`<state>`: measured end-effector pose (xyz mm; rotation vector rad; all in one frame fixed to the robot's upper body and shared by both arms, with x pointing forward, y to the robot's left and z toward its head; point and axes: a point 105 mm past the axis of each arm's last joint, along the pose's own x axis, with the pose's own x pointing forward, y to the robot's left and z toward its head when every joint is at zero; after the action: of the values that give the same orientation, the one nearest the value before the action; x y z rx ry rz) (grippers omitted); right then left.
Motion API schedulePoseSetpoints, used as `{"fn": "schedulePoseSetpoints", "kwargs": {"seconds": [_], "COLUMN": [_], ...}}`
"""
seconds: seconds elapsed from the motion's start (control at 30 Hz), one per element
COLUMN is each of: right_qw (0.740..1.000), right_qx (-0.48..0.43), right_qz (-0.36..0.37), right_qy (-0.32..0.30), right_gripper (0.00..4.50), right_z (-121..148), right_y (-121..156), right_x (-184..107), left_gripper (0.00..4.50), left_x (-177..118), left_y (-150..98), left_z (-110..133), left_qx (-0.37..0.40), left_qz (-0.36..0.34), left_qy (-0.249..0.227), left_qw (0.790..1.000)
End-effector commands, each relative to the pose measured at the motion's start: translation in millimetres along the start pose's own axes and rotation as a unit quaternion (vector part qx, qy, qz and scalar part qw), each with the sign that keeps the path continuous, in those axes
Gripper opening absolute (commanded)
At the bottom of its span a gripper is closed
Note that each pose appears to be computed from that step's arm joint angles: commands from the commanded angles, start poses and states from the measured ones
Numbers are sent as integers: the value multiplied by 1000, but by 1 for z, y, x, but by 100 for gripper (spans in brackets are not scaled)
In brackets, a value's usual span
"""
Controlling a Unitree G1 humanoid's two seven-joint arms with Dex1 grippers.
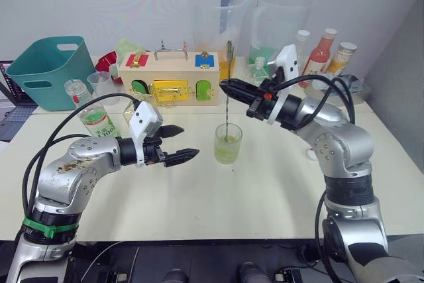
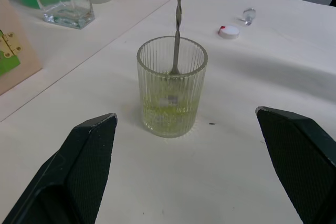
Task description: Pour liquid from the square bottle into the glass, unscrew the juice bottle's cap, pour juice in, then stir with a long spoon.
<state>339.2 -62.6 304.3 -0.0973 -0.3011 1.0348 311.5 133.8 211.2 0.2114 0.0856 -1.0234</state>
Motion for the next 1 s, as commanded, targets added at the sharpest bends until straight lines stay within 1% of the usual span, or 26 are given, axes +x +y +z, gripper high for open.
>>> {"fn": "schedulePoseSetpoints", "kwargs": {"seconds": [0.03,0.17,0.27,0.43,0.57,0.67,0.83,1.0], "right_qw": [999,998,998,999,999,999,999,1000], "right_qx": [-32,-37,-36,-25,-29,-34,-31,-20], "right_qz": [-1,2,2,-1,-12,-18,-15,-8], "right_qy": [-29,-48,-50,-43,9,26,30,2], "right_gripper": [0,0,0,0,0,0,0,0], "right_z": [30,54,60,56,34,27,27,39], "right_y": [-1,0,1,0,-3,-5,-5,-3], "right_x": [-8,-12,-14,-17,-19,-21,-22,-21], "left_gripper": [449,449,449,449,449,449,449,449], "left_x": [-9,-13,-14,-13,-12,-12,-12,-13], "left_y": [5,1,0,0,-2,-2,-1,0], "left_z": [13,11,11,9,5,4,2,2], "left_qx": [19,20,15,18,20,20,21,23], "left_qz": [11,0,-3,-6,-15,-13,-11,-5], "left_qy": [-30,-37,-46,-40,-29,-31,-32,-37], "left_qw": [999,999,999,999,999,999,999,999]}}
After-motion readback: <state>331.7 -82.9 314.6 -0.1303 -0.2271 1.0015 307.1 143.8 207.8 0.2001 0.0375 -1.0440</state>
